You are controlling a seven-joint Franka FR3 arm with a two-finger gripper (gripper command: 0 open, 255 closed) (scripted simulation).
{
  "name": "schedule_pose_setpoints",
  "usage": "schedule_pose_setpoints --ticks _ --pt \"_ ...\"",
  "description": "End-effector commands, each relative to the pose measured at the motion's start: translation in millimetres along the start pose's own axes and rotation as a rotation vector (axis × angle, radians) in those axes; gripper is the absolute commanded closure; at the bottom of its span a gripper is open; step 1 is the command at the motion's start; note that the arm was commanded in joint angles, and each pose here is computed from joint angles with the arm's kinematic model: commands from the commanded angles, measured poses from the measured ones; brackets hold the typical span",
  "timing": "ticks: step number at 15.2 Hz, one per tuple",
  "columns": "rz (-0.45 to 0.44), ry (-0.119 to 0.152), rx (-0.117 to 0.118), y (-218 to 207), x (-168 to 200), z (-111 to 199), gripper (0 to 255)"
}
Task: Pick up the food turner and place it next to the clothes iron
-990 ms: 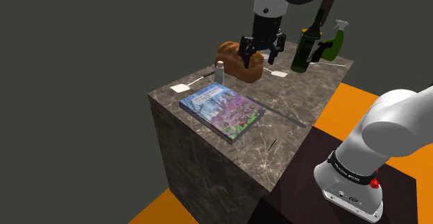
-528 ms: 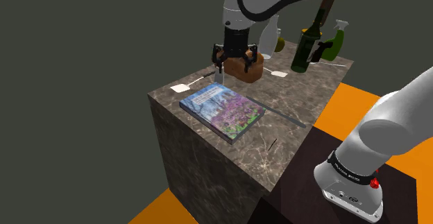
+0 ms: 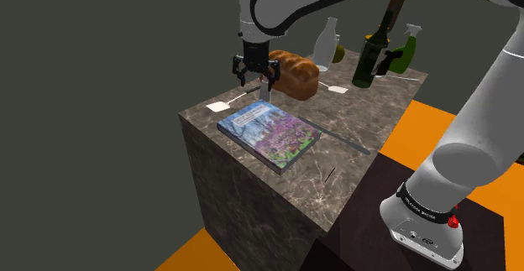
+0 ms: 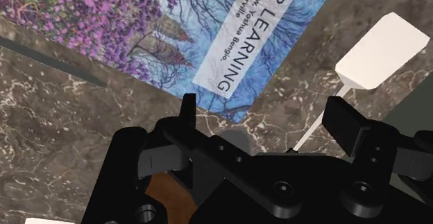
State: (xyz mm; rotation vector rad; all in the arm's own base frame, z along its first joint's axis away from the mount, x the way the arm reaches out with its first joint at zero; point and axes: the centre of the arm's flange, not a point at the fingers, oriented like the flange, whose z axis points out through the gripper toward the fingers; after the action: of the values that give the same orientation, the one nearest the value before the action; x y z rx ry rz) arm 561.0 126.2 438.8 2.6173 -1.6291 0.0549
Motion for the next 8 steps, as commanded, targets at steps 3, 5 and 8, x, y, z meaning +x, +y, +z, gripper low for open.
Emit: schedule_pose_setpoints --ticks 3,5,8 --pt "0.169 0.0 0.0 -38 26 23 0" --pt "0.25 -0.001 0.001 -56 42 34 0" --pt "0.372 -0.001 0.001 -81 68 51 0"
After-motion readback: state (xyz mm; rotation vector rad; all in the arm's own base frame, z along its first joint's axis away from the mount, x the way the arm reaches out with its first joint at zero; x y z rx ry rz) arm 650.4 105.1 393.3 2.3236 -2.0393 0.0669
